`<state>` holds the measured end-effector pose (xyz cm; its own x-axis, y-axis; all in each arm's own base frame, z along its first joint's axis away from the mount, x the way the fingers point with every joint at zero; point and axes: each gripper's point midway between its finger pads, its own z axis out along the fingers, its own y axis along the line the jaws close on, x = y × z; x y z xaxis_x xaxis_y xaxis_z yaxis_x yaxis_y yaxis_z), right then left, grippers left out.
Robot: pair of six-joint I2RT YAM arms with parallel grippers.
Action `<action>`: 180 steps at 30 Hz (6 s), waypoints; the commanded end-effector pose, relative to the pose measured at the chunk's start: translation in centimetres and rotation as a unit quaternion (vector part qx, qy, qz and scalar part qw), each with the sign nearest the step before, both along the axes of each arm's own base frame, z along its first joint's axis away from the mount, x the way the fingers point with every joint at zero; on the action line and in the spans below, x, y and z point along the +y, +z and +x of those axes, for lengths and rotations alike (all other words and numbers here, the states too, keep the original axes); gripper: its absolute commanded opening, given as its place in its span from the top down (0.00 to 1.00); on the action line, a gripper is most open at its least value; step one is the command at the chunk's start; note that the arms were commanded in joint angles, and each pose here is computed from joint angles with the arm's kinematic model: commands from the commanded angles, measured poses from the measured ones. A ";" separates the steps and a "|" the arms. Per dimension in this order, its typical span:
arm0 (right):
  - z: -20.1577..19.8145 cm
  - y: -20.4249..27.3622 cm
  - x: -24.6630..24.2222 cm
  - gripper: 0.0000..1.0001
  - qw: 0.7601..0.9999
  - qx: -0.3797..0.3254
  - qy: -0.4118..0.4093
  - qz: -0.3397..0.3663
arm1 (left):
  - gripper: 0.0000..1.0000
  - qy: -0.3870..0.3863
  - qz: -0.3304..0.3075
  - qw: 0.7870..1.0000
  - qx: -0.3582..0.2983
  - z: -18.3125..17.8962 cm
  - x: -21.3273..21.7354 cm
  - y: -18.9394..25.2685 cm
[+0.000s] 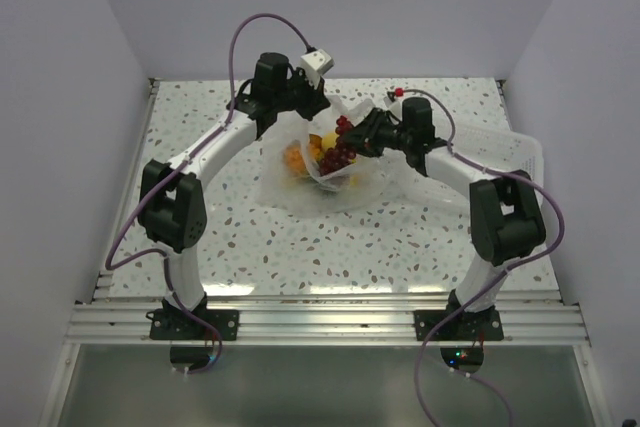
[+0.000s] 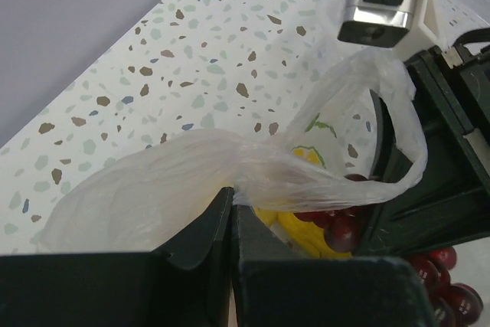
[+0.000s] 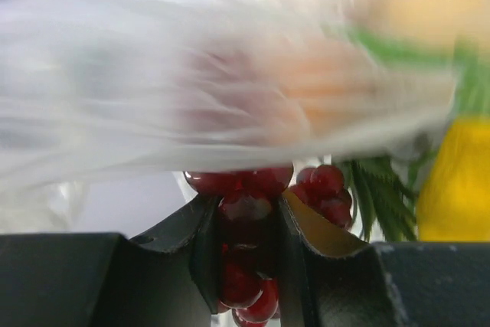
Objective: Place the fake fruits into the plastic bag and tie a complex knot
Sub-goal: Place the fake fruit in the plastic bag, then adjust the plastic bag at the center of the board.
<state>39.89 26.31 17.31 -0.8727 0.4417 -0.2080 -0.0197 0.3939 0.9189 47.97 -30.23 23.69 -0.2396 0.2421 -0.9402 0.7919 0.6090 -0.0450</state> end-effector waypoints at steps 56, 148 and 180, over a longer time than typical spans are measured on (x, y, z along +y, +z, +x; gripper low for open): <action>1.4 11.6 -6.1 0.08 0.744 -0.540 0.219 -0.328 | 0.88 -0.041 -0.027 0.998 0.030 0.3 0.3 0.6; 7.1 10.4 -7.7 1.00 0.824 -0.440 0.196 -0.298 | 1.00 -0.135 0.103 0.892 -0.420 -14.3 -12.4 11.4; 2.3 20.1 -8.8 1.00 0.795 -0.503 0.166 -0.296 | 1.00 0.335 0.028 0.929 -0.157 -6.6 21.9 14.5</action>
